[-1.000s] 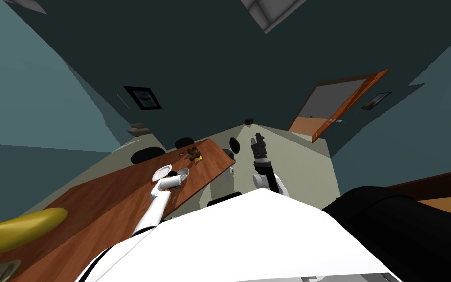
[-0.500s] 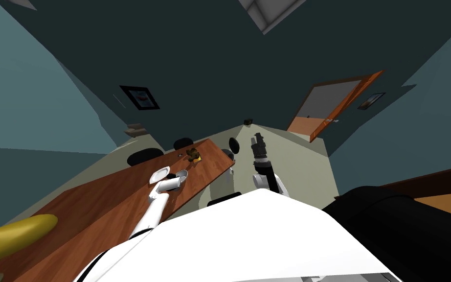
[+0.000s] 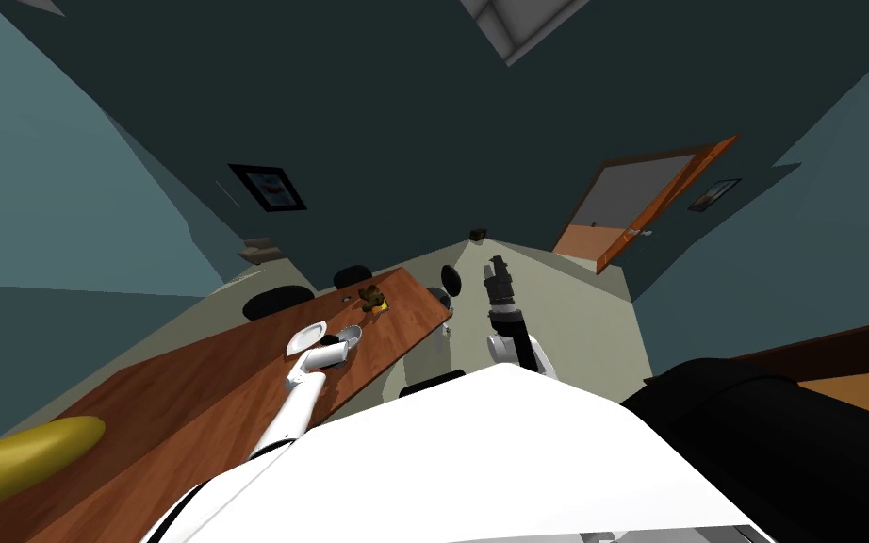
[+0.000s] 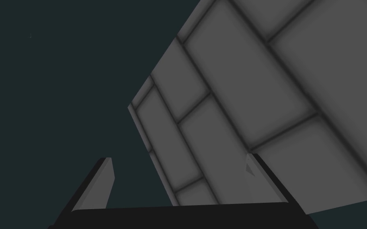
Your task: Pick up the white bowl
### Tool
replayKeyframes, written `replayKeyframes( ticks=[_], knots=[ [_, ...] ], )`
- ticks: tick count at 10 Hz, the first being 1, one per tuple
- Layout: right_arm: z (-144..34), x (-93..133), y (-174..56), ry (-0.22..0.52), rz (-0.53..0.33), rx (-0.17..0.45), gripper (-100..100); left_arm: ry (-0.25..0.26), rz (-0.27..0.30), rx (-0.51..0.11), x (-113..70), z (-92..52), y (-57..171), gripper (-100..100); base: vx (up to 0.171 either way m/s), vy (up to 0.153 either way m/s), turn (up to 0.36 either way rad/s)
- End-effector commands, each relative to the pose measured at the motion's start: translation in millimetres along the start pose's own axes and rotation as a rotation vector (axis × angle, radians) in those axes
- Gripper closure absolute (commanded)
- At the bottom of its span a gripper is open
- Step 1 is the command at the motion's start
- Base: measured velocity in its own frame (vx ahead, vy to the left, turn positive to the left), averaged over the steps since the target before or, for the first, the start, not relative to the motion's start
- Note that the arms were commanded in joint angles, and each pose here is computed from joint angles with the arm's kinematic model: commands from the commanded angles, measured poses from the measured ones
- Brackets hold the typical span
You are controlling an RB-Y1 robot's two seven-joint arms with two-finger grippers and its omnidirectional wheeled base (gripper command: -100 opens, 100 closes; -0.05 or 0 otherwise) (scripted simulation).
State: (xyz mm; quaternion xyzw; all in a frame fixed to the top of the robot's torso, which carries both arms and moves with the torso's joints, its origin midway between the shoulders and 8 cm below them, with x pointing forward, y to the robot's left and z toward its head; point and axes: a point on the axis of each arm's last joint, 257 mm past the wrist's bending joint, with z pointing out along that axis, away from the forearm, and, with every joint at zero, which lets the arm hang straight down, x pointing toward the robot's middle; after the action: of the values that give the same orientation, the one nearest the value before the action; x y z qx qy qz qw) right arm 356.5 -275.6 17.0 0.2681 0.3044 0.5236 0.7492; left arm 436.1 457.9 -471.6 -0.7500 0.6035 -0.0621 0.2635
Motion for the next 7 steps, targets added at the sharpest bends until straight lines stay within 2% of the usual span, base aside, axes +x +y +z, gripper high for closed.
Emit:
replayKeyframes(
  ticks=[1,2,3,4,6,7],
  knots=[
    [0.0,0.0,0.0,0.000,0.000,0.000,0,0.000,0.000,0.000,0.0,0.0,0.0,100,0.000,0.000,0.000],
    [0.0,0.0,0.0,0.000,0.000,0.000,0,0.000,0.000,-0.001,-0.1,0.2,0.7,100,0.000,0.000,0.000],
    [0.0,0.0,0.0,0.000,0.000,0.000,0,0.000,0.000,-0.002,-0.2,0.2,1.1,0,0.000,0.000,0.000],
    [0.0,0.0,0.0,0.000,0.000,0.000,0,0.001,0.007,-0.002,4.5,-5.2,-5.4,100,-0.024,0.004,0.052],
    [0.0,0.0,0.0,0.000,0.000,0.000,0,0.004,0.013,-0.001,10.9,-12.3,-12.8,100,-0.052,0.002,0.046],
    [0.0,0.0,0.0,0.000,0.000,0.000,0,0.004,0.011,0.000,9.5,-10.0,-10.9,100,-0.023,0.003,0.003]
  ],
)
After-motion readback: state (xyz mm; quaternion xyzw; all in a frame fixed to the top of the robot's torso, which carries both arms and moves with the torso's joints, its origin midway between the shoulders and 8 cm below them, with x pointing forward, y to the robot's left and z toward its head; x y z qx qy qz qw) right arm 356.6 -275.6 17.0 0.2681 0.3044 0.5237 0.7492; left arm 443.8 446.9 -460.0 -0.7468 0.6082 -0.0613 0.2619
